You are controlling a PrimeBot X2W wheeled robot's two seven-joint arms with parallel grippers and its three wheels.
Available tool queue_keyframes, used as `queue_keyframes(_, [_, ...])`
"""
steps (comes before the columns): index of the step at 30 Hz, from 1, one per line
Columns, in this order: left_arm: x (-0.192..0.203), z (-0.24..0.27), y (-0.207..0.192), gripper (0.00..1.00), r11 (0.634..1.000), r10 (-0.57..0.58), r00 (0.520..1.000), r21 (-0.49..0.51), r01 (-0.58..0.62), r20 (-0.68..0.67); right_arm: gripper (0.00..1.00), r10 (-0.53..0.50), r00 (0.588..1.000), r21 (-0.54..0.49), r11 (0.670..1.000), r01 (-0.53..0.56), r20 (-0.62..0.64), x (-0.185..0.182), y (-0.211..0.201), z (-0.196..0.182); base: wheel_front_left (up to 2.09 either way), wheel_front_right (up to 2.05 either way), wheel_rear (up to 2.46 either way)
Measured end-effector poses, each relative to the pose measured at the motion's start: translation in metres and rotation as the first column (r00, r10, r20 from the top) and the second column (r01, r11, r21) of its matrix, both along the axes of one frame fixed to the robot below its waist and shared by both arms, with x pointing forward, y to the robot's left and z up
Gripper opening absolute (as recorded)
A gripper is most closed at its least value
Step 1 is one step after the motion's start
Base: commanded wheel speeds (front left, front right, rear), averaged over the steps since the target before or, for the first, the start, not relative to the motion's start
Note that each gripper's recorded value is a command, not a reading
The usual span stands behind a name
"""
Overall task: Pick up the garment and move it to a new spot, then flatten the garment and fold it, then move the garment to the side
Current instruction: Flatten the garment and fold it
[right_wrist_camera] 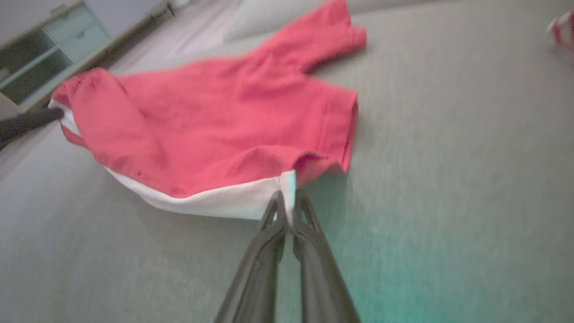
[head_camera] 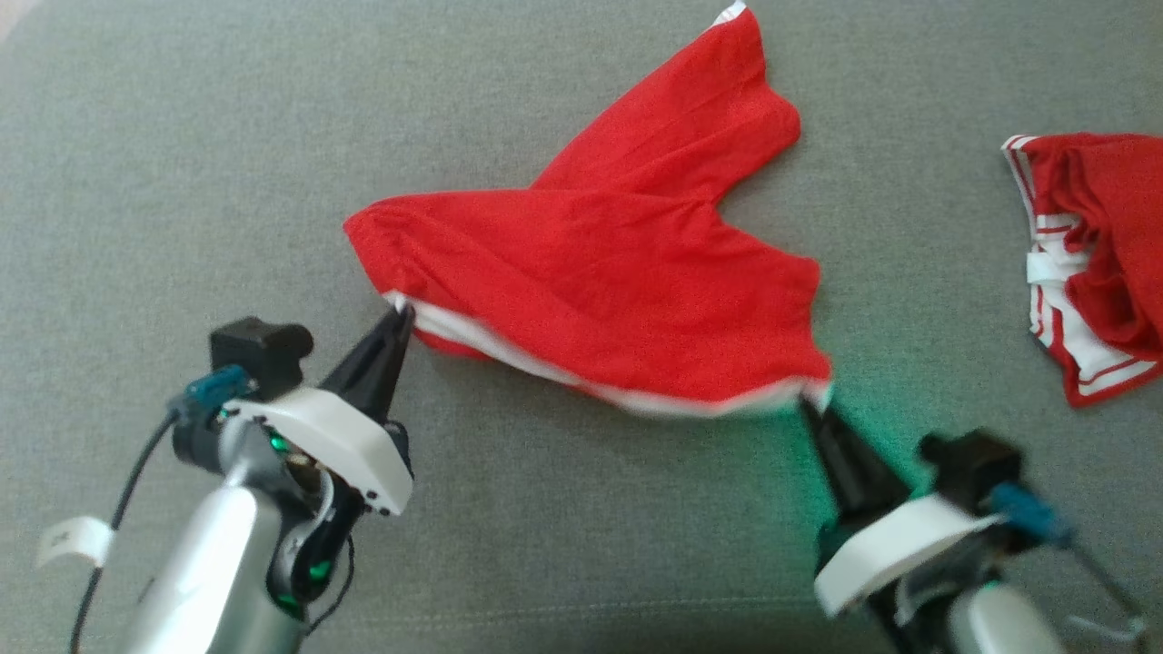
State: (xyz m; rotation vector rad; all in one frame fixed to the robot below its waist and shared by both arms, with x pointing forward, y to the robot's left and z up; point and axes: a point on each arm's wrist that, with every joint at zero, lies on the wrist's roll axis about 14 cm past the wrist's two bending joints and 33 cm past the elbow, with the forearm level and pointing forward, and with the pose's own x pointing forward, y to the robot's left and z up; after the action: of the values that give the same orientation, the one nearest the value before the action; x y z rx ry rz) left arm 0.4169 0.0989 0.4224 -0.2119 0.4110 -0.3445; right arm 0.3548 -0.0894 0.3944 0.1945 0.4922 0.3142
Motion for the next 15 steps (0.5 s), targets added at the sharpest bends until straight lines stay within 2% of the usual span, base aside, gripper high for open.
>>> queue_keyframes(3, [0.006,0.023,0.001,0.00,1.000,-0.014,0.997,0.009,0.013,0.079,0.00,-0.042,0.990,0.007,0.999,0.041,0.135,0.025,-0.013,0.037,0.00,0.00,0.00])
queue_keyframes(6, [0.012,0.051,0.000,0.00,0.999,-0.033,0.986,0.021,0.029,0.163,0.00,-0.058,0.959,0.005,0.998,0.059,0.278,0.049,-0.025,0.081,0.00,0.00,0.00])
queue_keyframes(12, [0.032,0.129,0.000,0.00,0.999,-0.048,0.927,0.035,0.038,0.372,0.00,-0.054,0.869,-0.027,0.997,0.077,0.492,0.080,-0.041,0.160,0.00,0.00,0.00])
queue_keyframes(15, [0.038,0.169,0.001,0.00,0.999,-0.046,0.881,0.034,0.033,0.471,0.00,-0.043,0.805,-0.035,0.996,0.079,0.592,0.089,-0.043,0.202,0.00,0.00,0.00])
